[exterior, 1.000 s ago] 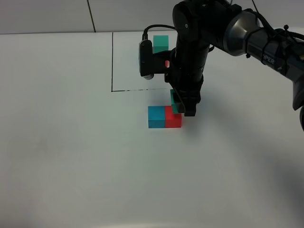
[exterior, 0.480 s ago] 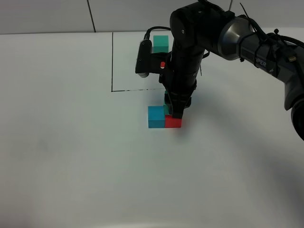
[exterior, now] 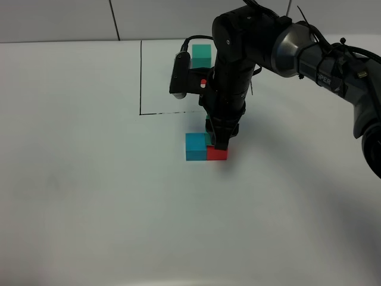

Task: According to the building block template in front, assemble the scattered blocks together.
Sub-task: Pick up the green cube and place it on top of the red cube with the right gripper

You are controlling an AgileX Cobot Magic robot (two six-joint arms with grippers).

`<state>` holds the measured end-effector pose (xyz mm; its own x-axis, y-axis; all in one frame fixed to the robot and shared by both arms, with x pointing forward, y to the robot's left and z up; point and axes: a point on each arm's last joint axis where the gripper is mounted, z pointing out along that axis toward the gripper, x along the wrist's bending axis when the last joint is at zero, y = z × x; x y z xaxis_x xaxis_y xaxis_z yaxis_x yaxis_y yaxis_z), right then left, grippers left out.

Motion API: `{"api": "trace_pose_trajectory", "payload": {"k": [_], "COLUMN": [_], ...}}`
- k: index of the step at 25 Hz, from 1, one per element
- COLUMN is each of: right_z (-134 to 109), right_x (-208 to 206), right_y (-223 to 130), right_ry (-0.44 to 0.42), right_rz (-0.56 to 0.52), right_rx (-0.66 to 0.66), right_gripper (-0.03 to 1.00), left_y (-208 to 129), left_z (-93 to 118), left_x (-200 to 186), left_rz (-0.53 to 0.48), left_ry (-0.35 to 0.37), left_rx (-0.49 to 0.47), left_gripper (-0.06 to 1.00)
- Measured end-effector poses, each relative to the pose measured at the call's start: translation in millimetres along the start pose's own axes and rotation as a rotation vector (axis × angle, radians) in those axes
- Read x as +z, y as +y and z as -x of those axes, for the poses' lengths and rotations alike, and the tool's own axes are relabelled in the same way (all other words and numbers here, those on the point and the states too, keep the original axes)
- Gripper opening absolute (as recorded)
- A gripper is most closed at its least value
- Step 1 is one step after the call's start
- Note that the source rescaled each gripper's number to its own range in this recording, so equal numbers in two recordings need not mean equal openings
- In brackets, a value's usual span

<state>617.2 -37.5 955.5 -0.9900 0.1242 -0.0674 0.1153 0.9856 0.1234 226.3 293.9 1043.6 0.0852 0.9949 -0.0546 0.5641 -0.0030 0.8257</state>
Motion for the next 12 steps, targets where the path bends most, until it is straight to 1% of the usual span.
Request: {"api": "trace_pose_trajectory", "payload": {"k": [12], "right_z": [0.2], "right_x": [2.5], "right_y": [0.0], "right_ry": [0.003], "right_rz": [-0.002], "right_rx": [0.0], "right_gripper": [0.0], "left_y": [0.0], "left_z": [0.0], "left_x": [0.0], "left_rz": [0.0], "left_ry": [0.0], "left_rx": [0.0], "left_gripper": [0.76]}}
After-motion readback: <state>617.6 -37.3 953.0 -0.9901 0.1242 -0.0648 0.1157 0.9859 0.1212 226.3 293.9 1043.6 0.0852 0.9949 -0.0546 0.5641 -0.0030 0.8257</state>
